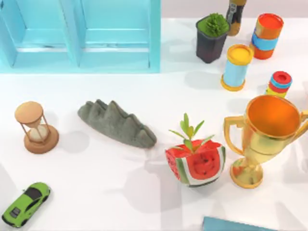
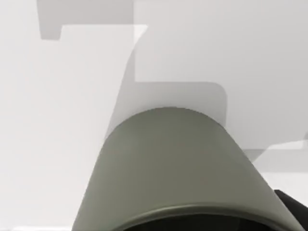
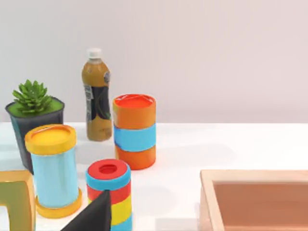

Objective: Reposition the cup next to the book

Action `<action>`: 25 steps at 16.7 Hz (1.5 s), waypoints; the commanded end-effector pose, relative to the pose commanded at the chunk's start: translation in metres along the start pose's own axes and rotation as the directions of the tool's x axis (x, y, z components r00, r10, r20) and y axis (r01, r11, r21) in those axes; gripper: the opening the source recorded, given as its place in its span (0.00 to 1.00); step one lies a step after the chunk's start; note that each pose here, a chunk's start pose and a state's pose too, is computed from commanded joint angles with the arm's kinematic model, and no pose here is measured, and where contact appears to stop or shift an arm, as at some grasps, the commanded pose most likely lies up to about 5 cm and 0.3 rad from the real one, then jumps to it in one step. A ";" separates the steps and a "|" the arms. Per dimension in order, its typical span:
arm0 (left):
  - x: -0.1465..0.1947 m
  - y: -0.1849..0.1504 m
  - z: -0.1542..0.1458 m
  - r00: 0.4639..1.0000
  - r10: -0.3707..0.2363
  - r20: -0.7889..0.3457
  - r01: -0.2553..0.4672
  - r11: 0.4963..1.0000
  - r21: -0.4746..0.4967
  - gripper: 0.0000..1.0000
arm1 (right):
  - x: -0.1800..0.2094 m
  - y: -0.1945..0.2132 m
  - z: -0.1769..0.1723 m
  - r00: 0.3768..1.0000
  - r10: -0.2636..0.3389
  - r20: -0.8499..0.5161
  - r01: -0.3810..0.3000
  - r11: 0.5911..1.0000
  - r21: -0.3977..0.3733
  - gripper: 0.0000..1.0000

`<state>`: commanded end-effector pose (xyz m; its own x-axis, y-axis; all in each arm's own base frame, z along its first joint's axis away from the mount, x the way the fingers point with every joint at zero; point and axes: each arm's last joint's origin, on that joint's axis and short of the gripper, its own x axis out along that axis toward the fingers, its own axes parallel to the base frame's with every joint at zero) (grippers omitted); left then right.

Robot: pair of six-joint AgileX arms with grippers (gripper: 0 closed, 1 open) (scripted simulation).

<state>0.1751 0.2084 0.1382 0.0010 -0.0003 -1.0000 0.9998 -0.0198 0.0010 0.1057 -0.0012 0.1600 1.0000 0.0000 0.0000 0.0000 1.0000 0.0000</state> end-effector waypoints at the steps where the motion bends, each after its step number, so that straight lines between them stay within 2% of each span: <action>1: 0.000 0.000 0.000 1.000 0.000 0.000 0.000 1.000 0.000 0.00 | 0.000 0.000 0.000 1.000 0.000 0.000 0.000 1.000 0.000 1.00; 9: -0.003 0.000 0.000 1.000 -0.003 0.003 0.003 1.000 0.003 0.00 | 0.000 0.000 0.000 1.000 0.000 0.000 0.000 1.000 0.000 1.00; 17: -0.050 0.000 0.000 1.000 0.001 -0.001 -0.001 1.000 0.001 0.00 | 0.000 0.000 0.000 1.000 0.000 0.000 0.000 1.000 0.000 1.00; 22: -0.049 0.001 0.001 1.000 -0.002 0.003 0.002 1.000 -0.002 0.00 | 0.000 0.000 0.000 1.000 0.000 0.000 0.000 1.000 0.000 1.00; 25: -0.049 0.011 0.009 1.000 -0.007 0.005 0.007 0.999 -0.039 0.00 | 0.000 0.000 0.000 1.000 0.000 0.000 0.000 1.000 0.000 1.00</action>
<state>0.1855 0.1992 0.1877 -0.0059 -0.0053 -1.0000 0.9998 0.0187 -0.0060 0.1057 -0.0012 0.1600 1.0000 0.0000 0.0000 0.0000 1.0000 0.0000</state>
